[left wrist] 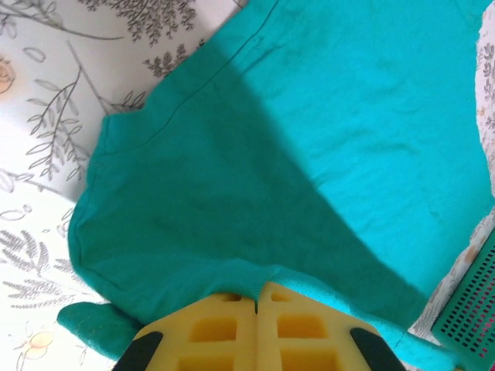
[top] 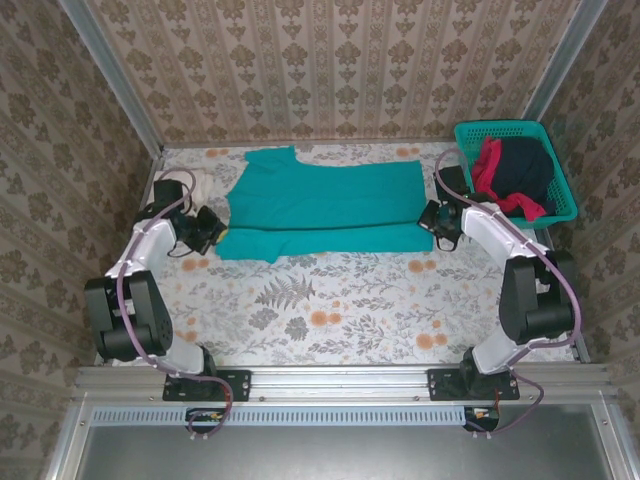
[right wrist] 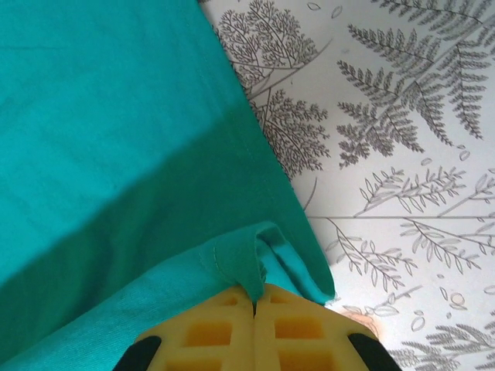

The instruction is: Fold and stack the t-shirts

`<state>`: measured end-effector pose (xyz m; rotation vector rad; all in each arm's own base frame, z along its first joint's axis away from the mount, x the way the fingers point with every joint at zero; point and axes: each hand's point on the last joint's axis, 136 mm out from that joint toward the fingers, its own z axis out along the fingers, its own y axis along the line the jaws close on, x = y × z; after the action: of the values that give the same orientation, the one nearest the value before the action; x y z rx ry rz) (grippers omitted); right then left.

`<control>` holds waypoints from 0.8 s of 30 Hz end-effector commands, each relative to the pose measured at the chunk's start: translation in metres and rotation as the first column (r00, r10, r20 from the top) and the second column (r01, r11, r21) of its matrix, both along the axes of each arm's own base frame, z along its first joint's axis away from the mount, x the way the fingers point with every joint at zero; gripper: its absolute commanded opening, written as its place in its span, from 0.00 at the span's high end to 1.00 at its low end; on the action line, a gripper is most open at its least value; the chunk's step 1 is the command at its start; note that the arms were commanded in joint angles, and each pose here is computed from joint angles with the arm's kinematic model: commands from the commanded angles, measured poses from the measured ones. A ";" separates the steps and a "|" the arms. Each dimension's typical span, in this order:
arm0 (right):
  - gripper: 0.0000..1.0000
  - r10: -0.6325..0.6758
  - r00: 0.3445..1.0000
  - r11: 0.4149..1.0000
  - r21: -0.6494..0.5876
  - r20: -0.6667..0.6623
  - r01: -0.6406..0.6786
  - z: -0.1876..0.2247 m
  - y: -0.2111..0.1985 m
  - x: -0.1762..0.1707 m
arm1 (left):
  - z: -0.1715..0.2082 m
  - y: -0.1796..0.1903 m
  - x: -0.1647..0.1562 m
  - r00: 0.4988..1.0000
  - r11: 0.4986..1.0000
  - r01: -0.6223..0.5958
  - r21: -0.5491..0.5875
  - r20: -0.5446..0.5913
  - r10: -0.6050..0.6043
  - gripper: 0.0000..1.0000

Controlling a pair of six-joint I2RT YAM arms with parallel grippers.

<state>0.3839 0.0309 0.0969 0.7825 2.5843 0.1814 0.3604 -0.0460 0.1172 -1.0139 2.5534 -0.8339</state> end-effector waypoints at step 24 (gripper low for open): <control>1.00 -0.014 0.999 1.000 0.006 0.039 0.013 -0.015 -0.008 0.069 | 0.009 0.000 0.076 0.997 0.998 0.058 0.040 0.054 -0.060 1.00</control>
<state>0.4372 0.0293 0.0782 0.7872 2.5739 0.2008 0.4222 -0.0469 0.1161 -0.9598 2.5636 -0.8398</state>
